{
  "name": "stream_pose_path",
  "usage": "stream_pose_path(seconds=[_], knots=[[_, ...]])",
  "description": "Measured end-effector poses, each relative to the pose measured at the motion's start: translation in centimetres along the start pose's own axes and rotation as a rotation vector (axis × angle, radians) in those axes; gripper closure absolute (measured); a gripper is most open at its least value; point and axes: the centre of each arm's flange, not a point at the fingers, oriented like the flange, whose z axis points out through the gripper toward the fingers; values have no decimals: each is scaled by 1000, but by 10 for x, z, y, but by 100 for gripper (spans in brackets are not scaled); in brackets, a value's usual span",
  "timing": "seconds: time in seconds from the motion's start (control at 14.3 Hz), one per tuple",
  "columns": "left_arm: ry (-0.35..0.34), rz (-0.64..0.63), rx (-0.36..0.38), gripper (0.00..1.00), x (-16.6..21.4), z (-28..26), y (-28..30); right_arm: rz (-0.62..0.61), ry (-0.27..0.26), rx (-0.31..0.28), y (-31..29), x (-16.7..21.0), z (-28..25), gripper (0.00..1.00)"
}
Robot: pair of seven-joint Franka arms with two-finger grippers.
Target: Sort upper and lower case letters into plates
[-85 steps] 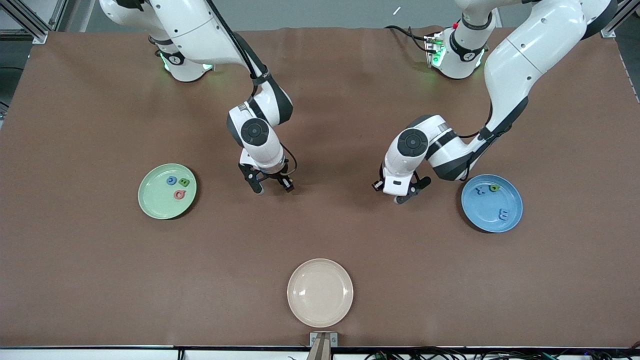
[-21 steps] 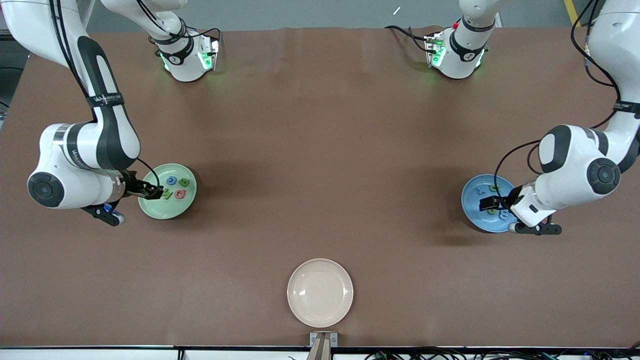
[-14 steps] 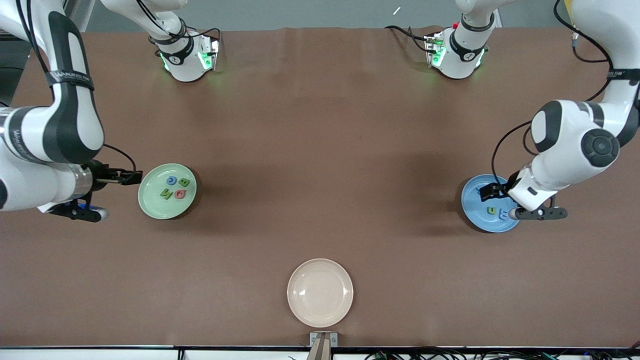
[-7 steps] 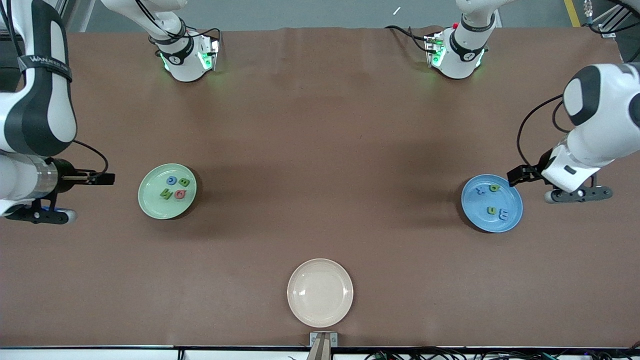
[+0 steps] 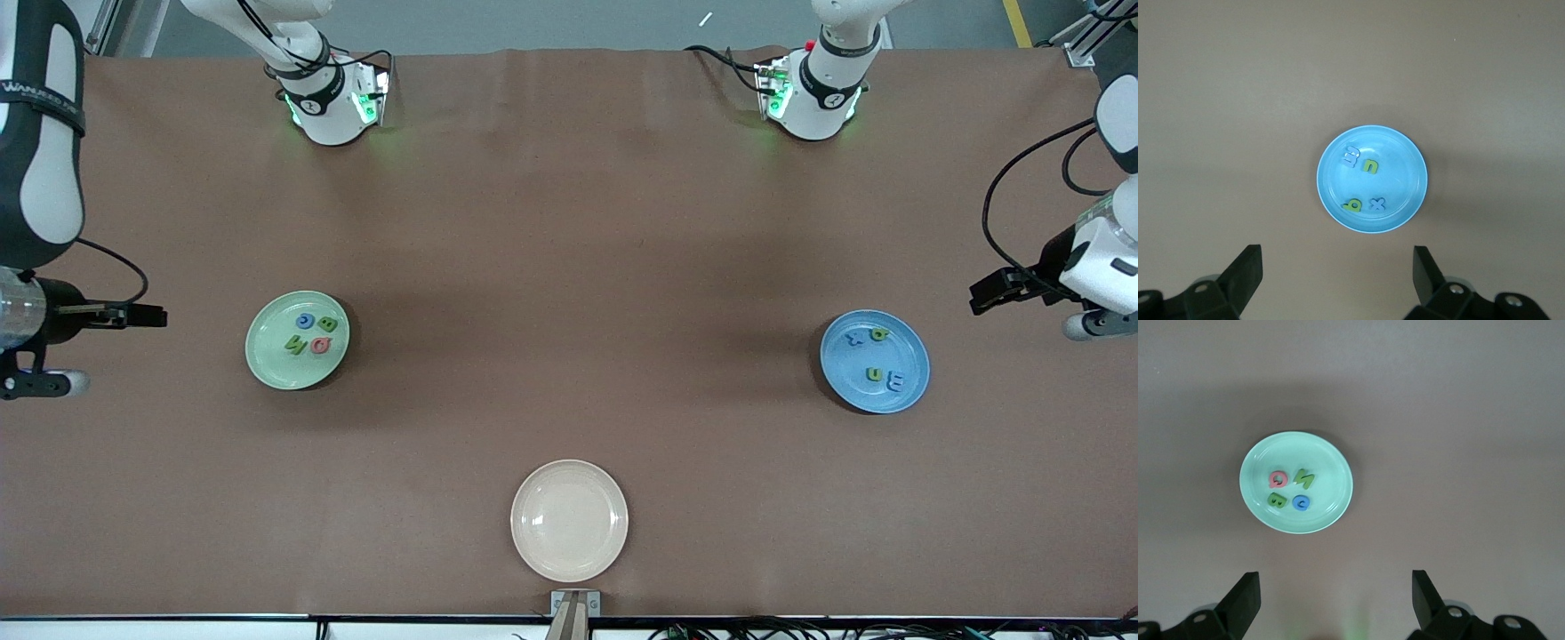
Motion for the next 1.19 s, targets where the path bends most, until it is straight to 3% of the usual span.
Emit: stream_pose_path(seconds=[0.21, 0.56, 0.7, 0.98, 1.19], knots=[[17, -13, -39, 0, -5, -17, -8, -6, 36, 16, 8, -2, -16, 0], [2, 13, -82, 0, -15, -32, -55, 43, 76, 194, 43, -7, -23, 0], [-5, 28, -85, 0, -16, -36, -50, 41, 88, 223, 70, -12, -21, 0], [8, 50, -88, 0, -19, -46, -35, -9, 107, 186, 67, -16, -33, 0], [24, 48, -88, 0, -20, -55, -37, -70, 81, 47, 31, -11, -36, 0]])
